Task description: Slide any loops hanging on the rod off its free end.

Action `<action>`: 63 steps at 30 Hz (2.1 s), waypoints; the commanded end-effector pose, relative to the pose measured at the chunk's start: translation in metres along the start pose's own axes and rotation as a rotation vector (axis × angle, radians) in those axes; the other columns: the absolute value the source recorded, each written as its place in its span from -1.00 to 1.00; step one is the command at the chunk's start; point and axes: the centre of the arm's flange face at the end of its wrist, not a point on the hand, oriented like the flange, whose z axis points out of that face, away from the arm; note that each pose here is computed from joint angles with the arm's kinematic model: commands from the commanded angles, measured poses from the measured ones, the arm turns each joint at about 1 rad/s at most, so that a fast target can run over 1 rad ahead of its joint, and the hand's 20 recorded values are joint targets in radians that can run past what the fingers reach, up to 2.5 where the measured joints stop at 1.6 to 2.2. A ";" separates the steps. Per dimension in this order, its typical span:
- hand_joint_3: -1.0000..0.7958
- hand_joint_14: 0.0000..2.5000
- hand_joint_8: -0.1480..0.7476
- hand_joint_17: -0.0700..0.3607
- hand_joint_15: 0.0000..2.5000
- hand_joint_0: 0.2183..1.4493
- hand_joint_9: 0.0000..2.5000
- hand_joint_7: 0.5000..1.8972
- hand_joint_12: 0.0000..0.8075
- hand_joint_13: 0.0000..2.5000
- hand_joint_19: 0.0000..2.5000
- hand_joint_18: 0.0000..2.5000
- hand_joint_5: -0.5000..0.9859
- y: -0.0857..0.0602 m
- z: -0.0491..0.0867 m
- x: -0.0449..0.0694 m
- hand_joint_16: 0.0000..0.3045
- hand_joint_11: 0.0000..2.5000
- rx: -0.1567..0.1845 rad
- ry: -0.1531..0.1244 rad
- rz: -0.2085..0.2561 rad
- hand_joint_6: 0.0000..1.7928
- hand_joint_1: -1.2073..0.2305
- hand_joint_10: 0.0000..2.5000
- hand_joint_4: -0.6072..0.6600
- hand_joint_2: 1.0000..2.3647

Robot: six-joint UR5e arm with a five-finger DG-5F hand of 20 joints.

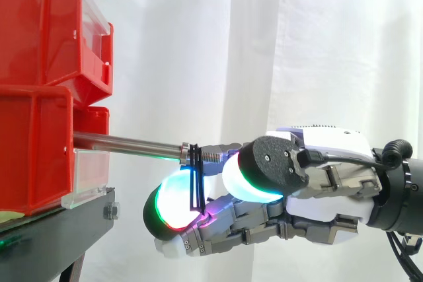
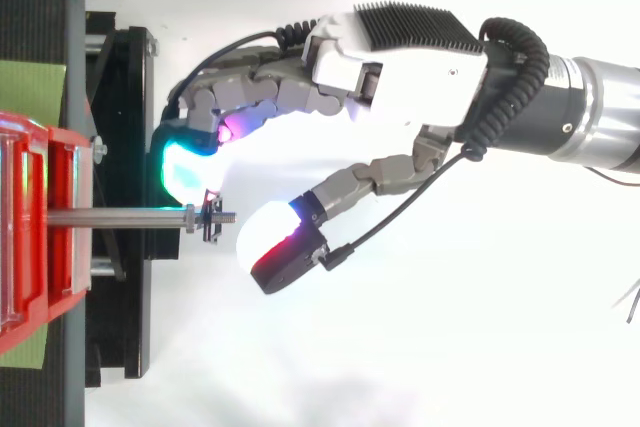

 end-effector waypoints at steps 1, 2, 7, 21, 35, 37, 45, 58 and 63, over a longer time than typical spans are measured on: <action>-0.42 -1.00 -0.17 -0.33 -1.00 -0.43 -0.47 0.15 -0.47 -0.56 -0.98 -0.66 -0.51 0.004 0.001 0.005 -0.78 -1.00 -0.006 0.005 -0.003 -0.44 -0.31 -1.00 0.23 -1.00; -0.42 -1.00 -0.17 -0.33 -1.00 -0.42 -0.47 0.17 -0.47 -0.55 -0.98 -0.66 -0.51 0.004 0.001 0.005 -0.78 -0.99 -0.006 0.005 -0.003 -0.44 -0.32 -1.00 0.23 -1.00; -0.41 -1.00 -0.17 -0.33 -1.00 -0.41 -0.47 0.25 -0.48 -0.55 -0.98 -0.65 -0.50 0.007 0.002 0.008 -0.79 -0.99 -0.016 0.004 0.000 -0.44 -0.35 -1.00 0.23 -1.00; -0.22 -1.00 -0.16 -0.34 -1.00 -0.38 -0.46 0.07 -0.48 -0.54 -0.96 -0.63 -0.57 0.008 0.002 0.010 -0.79 -0.96 -0.023 0.007 0.002 -0.20 -0.32 -1.00 0.17 -0.98; -0.13 -1.00 -0.15 -0.33 -1.00 -0.37 -0.47 -0.05 -0.47 -0.53 -0.95 -0.61 -0.62 0.009 0.003 0.010 -0.78 -0.94 -0.024 0.006 0.006 -0.07 -0.34 -1.00 0.11 -0.97; -0.13 -1.00 -0.15 -0.33 -1.00 -0.37 -0.47 -0.06 -0.47 -0.53 -0.95 -0.61 -0.62 0.007 0.002 0.008 -0.78 -0.94 -0.019 0.004 0.005 -0.07 -0.34 -1.00 0.10 -0.97; -0.16 -1.00 -0.15 -0.32 -1.00 -0.35 -0.47 -0.05 -0.47 -0.52 -0.95 -0.61 -0.62 0.004 -0.001 0.008 -0.78 -0.93 0.006 0.022 0.018 -0.06 -0.36 -1.00 0.10 -0.97; -0.25 -1.00 -0.16 -0.32 -1.00 -0.31 -0.48 -0.04 -0.47 -0.53 -0.94 -0.60 -0.63 0.033 -0.010 -0.007 -0.78 -0.93 0.066 0.084 0.025 -0.05 -0.43 -1.00 0.13 -0.98; -0.25 -1.00 -0.16 -0.32 -1.00 -0.32 -0.48 -0.04 -0.47 -0.53 -0.94 -0.60 -0.63 0.059 -0.019 -0.023 -0.78 -0.93 0.110 0.114 0.022 -0.05 -0.42 -1.00 0.14 -0.98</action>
